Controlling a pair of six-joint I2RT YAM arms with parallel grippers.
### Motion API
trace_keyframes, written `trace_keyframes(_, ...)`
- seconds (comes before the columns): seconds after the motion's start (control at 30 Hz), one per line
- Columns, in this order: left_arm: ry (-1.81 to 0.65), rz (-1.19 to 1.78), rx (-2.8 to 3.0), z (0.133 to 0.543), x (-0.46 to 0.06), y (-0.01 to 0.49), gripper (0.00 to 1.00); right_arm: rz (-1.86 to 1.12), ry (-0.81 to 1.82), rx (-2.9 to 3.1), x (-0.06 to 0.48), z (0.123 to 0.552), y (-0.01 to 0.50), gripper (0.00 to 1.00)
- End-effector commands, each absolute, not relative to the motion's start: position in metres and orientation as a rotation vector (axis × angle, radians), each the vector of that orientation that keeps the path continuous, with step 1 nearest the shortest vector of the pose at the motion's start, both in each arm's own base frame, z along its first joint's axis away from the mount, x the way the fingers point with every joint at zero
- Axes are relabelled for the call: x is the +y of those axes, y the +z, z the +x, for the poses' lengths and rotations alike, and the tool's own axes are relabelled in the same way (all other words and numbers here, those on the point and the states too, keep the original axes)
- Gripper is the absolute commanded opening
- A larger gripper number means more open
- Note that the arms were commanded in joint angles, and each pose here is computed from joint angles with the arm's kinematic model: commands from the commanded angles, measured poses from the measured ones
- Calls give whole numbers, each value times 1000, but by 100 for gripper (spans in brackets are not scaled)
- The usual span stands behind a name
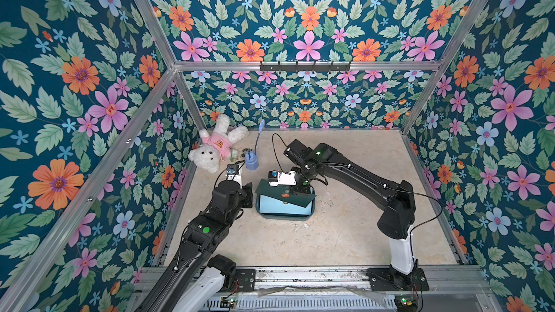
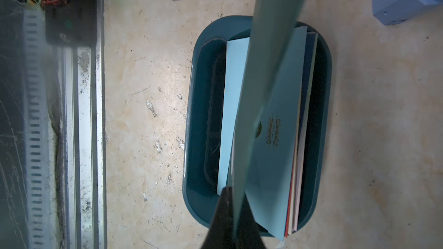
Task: Put the sealed envelopes into the storage box
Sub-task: Place the envelope in the storage box.
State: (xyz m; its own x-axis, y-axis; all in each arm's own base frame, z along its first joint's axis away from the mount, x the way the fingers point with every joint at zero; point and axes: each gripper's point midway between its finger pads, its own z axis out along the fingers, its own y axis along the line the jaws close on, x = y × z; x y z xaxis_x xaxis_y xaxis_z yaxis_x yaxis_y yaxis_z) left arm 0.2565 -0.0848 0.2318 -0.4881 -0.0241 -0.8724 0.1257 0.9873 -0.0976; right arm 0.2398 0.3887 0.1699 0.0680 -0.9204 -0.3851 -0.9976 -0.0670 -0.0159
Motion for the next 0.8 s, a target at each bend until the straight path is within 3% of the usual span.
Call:
trace_keyframes(0.0, -187, 69, 2050, 259, -86, 238, 48, -2107, 257, 1960, 376, 245, 157, 0)
trace_keyframes(0.23, -188, 65, 2050, 258, -85, 238, 48, -2176, 186, 1963, 382, 244, 131, 0)
trace_keyframes(0.43, -188, 67, 2053, 258, -86, 237, 48, -2186, 174, 1950, 387, 241, 120, 24)
trace_keyframes(0.57, -190, 66, 2052, 259, -86, 237, 49, -2168, 172, 1962, 386, 240, 115, 32)
trace_keyframes(0.77, -191, 65, 2052, 258, -86, 237, 48, -2153, 294, 1959, 389, 234, 117, 29)
